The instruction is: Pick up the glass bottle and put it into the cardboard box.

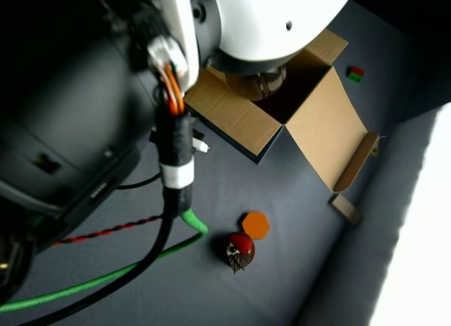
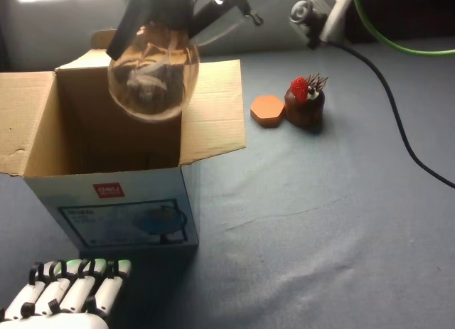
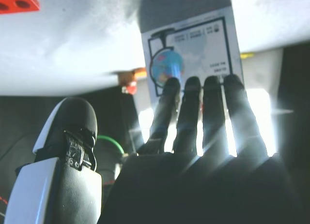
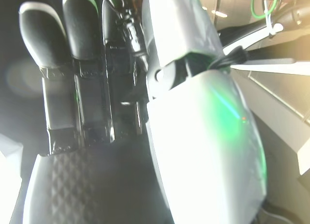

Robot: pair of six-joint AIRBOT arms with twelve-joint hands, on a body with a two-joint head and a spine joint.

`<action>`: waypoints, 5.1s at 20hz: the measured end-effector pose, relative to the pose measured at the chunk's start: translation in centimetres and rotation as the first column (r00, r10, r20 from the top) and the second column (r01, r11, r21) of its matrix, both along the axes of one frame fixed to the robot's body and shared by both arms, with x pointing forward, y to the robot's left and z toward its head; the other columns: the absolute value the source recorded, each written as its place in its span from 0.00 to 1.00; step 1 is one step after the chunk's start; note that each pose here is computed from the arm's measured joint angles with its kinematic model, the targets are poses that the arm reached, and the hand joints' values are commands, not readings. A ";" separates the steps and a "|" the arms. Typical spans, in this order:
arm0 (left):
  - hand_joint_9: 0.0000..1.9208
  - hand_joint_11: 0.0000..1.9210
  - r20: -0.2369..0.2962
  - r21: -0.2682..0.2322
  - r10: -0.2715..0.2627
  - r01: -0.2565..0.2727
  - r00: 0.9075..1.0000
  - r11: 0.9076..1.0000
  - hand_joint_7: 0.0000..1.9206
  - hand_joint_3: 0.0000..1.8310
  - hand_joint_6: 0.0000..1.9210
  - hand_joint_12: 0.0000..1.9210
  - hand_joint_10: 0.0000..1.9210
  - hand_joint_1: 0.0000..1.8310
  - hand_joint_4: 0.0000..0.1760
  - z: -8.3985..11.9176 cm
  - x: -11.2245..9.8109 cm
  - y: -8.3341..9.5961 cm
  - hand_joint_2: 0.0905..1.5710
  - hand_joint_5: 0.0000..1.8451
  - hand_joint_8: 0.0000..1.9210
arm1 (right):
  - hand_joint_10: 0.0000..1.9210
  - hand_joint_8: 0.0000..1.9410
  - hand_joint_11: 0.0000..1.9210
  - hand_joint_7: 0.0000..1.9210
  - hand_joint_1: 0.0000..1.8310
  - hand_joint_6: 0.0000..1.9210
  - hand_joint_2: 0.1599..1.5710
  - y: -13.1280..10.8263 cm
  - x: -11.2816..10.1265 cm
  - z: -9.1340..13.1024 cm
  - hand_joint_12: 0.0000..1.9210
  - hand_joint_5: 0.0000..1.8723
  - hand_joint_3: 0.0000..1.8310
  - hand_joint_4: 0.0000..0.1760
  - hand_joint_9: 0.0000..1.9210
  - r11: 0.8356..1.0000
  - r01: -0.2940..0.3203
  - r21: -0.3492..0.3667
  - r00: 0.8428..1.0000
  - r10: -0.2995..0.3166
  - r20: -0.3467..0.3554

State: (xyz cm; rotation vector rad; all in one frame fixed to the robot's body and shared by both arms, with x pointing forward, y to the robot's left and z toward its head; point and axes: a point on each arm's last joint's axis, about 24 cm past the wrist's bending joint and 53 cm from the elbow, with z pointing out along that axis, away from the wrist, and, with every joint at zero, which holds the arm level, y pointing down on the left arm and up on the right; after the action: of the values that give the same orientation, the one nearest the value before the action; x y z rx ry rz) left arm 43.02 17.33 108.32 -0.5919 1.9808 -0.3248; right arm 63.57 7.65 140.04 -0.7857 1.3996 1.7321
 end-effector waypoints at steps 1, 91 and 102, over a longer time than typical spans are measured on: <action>0.00 0.00 0.000 0.000 0.000 0.000 1.000 1.000 0.01 0.00 0.00 0.00 0.00 0.00 0.00 0.0 0.0 0.0 0.75 0.02 0.00 | 0.60 0.46 0.45 0.53 0.75 0.57 0.67 0.0 0.1 -0.1 0.72 0.44 0.00 0.00 0.53 1.000 0.003 0.005 1.000 -0.004 0.002; 0.18 0.00 -0.005 0.083 0.152 -0.151 0.988 0.985 0.23 0.00 0.02 0.44 0.02 0.00 0.00 3.5 -0.6 3.4 0.79 0.19 0.01 | 0.29 0.03 0.01 0.37 0.22 0.15 0.75 -1.5 1.3 -7.9 0.78 0.30 0.01 0.00 0.29 0.960 0.243 -0.141 0.968 -0.250 -0.033; 0.70 0.69 0.105 0.116 0.083 -0.095 0.991 0.989 0.61 0.01 0.88 1.00 1.00 0.29 0.00 8.1 2.0 1.3 0.86 0.54 0.97 | 1.00 0.92 0.62 0.63 0.35 0.88 0.83 -8.5 3.0 -15.2 1.00 0.57 0.01 0.00 0.65 0.758 0.581 -0.297 0.652 -0.652 -0.387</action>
State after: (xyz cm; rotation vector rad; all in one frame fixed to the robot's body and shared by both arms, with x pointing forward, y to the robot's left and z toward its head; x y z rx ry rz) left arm 44.97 18.66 116.45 -0.5736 1.8571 -0.1747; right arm 66.60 -0.89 124.83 0.1086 1.8617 1.3006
